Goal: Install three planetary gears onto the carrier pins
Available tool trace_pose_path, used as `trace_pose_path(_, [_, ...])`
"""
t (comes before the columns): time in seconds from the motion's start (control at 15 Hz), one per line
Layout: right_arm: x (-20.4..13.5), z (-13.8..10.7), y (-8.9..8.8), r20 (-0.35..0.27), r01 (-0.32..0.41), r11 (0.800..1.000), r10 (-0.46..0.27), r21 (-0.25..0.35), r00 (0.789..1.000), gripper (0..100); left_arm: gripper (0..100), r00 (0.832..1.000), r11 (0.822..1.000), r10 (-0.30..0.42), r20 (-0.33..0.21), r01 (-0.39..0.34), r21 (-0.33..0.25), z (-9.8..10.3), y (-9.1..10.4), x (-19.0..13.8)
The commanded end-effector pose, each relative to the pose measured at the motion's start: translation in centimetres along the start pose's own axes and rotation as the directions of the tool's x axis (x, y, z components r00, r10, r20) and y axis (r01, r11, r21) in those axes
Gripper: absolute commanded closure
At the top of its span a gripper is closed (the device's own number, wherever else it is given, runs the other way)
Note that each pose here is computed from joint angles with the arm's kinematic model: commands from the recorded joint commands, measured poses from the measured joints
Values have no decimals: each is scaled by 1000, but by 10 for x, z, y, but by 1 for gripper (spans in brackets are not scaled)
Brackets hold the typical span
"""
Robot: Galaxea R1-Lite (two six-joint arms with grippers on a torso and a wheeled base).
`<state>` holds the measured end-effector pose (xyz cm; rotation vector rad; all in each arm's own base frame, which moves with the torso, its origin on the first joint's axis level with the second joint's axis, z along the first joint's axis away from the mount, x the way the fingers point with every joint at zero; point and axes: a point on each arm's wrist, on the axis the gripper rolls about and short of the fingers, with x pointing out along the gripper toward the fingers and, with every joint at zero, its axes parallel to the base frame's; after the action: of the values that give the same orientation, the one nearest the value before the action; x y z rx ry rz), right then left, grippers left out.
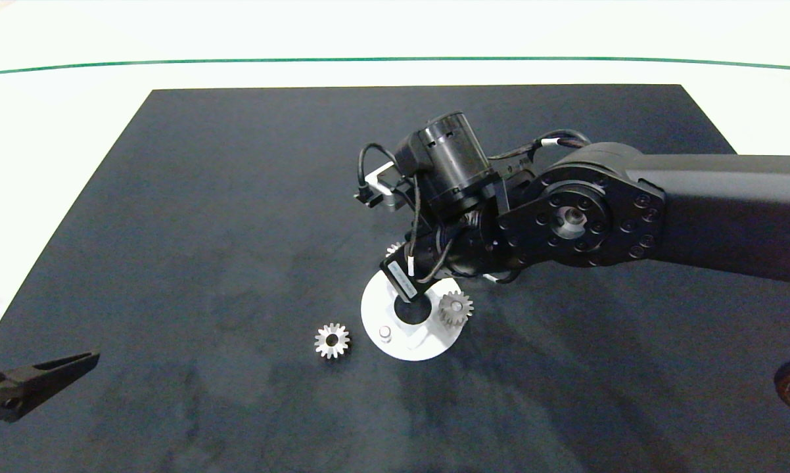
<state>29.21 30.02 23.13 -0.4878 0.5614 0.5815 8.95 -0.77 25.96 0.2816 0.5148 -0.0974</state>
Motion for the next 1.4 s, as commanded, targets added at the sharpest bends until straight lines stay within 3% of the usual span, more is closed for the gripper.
trace_pose_path(0.07, [1,0,0,-5,2,1000,-2,-2,1000,87,0,1000,1000,-1,2,1,3,0,0,-1])
trace_pose_path(0.33, [0,5,-1,18,4,1000,-4,3,1000,87,0,1000,1000,-1,0,1,3,-1,0,-1])
trace_pose_path(1.4, [3,1,5,-1,-4,1000,4,-7,1000,87,0,1000,1000,-2,-3,2,3,-1,0,0])
